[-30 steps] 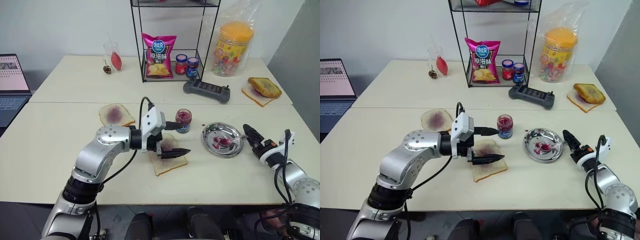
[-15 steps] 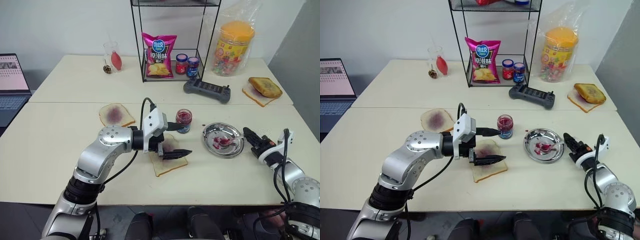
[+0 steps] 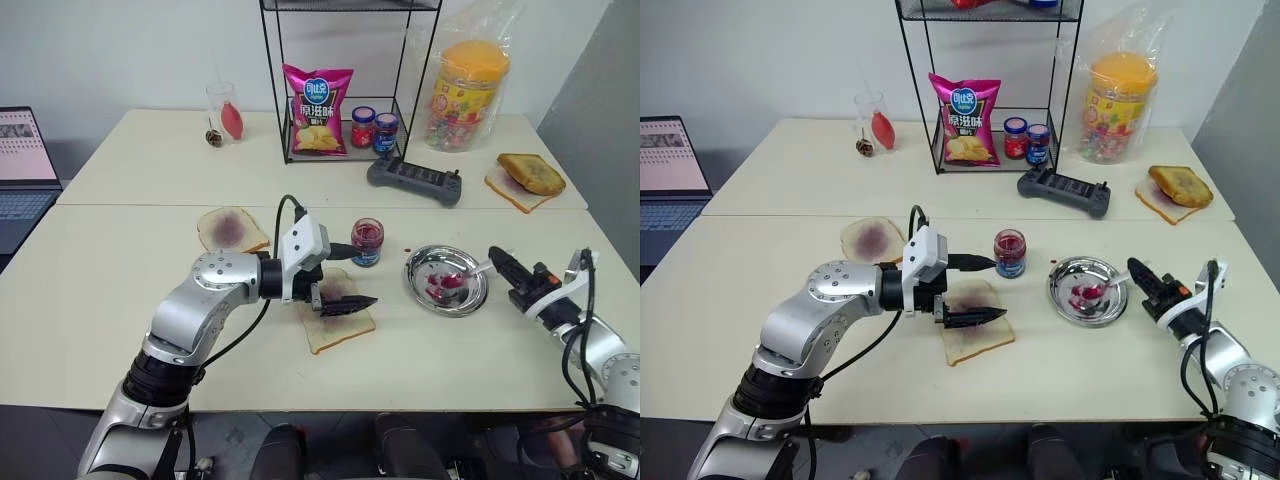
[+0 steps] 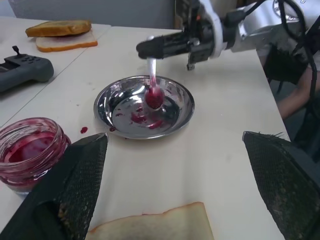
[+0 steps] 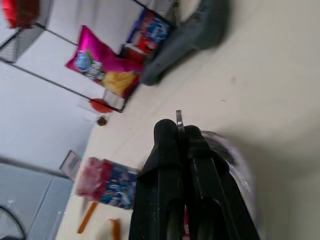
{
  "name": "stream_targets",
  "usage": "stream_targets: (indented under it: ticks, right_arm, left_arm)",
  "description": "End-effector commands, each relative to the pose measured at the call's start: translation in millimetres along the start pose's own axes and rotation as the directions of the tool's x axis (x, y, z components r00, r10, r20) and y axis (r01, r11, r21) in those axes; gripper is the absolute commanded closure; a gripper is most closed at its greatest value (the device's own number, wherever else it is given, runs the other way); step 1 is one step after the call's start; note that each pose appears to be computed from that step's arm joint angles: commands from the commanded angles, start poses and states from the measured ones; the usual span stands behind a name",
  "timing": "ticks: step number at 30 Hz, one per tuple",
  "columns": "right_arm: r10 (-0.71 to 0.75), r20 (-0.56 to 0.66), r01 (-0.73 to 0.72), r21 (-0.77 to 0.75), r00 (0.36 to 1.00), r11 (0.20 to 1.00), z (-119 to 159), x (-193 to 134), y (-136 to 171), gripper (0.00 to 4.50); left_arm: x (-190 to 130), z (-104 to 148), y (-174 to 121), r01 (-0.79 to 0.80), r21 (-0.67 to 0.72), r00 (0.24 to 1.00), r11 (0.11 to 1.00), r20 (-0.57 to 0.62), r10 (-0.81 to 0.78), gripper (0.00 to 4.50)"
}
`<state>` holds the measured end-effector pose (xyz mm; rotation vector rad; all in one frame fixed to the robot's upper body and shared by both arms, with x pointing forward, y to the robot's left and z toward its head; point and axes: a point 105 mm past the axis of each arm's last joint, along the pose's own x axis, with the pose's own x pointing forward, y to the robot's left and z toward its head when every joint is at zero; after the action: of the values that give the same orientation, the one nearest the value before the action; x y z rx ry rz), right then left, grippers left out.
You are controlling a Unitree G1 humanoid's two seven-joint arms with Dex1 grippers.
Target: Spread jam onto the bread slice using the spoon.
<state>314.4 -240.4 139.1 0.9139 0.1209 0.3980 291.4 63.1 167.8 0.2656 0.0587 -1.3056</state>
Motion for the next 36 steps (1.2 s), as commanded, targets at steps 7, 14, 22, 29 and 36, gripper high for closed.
stream_targets:
  ticks: [7,14,22,29,36]
  right_arm:
    - [0.311,-0.05,-0.315,-0.163,0.949,0.935,11.6,55.1,121.1,4.48]
    - [0.318,-0.133,-0.344,-0.304,0.939,0.888,-3.9,88.7,142.6,4.48]
    - [0.284,-0.184,-0.335,-0.398,0.941,0.854,-20.2,109.1,130.8,4.48]
    - [0.263,-0.226,-0.347,-0.575,0.938,0.741,-34.2,120.4,128.7,4.48]
    - [0.267,-0.264,-0.375,-0.704,0.927,0.603,-53.1,127.9,129.4,4.48]
  left_arm:
    - [-39.4,-28.7,-2.1,-0.168,-0.11,0.985,0.98,0.005,0.17,0.0]
    - [-53.1,-34.7,-11.3,-0.253,-0.146,0.967,0.956,0.006,0.256,0.0]
    - [-46.6,-30.7,-14.4,-0.293,-0.166,0.953,0.942,0.03,0.302,0.0]
    - [-45.9,-30.6,-16.9,-0.306,-0.174,0.948,0.936,0.029,0.315,0.0]
    - [-46.6,-29.8,-14.1,-0.31,-0.168,0.947,0.936,0.025,0.319,0.0]
